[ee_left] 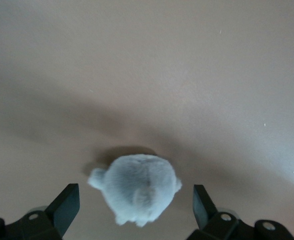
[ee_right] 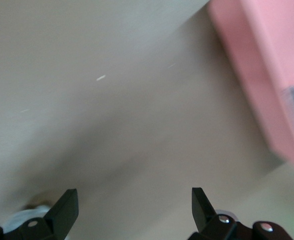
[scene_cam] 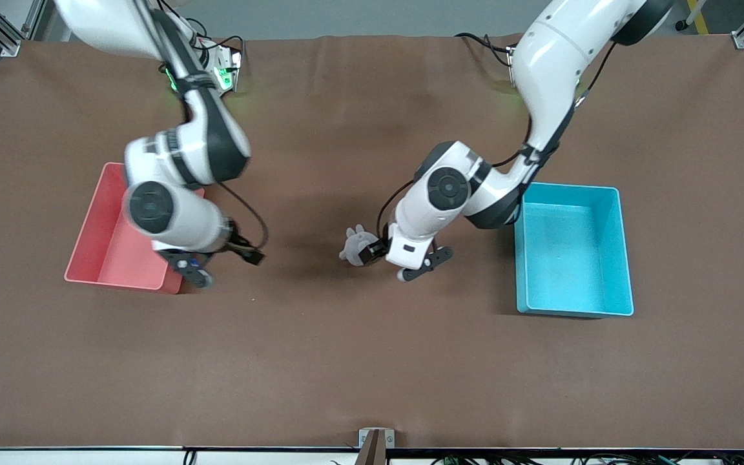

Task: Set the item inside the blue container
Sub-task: 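Pass the plush from the right gripper into the left gripper, then carry the plush to the cyan tray while the right gripper reaches the pink tray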

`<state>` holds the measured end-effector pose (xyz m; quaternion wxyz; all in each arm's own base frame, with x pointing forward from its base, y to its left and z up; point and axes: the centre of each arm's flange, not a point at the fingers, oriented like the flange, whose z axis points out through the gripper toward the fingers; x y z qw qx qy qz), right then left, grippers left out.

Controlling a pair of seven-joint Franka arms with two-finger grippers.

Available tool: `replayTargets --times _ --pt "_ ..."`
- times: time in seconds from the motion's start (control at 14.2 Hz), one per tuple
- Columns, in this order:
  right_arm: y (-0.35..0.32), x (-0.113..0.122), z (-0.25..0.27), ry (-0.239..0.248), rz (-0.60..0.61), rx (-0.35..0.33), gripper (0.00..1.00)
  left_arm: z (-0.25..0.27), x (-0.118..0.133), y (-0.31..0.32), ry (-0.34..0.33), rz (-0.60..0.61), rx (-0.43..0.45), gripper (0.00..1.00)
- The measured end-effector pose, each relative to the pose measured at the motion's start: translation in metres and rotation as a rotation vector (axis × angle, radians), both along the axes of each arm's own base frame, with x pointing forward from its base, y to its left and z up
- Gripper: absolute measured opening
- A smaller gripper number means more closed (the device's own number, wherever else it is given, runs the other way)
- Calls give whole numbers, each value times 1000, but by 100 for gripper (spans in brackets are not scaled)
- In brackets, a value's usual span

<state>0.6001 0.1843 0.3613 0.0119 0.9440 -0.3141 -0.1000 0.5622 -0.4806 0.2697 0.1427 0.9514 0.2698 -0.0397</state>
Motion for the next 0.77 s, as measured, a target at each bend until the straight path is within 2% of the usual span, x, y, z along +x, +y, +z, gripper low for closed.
replayTargets --times 0.35,0.56,0.63,0.7,0.77 --pt "-150 -42 -25 40 20 66 100 -42 -25 -33 11 -11 33 100" --pt "-216 -62 -50 77 -88 99 100 -56 -35 -40 23 -17 48 98" --pt "-231 -68 -57 89 -130 123 100 -61 -36 -41 24 -18 52 97" --pt "-241 -74 -64 103 -177 152 100 -65 -36 -41 15 -22 55 92" --pt "-249 -81 -73 119 -220 180 100 -69 -35 -40 -1 -28 58 92"
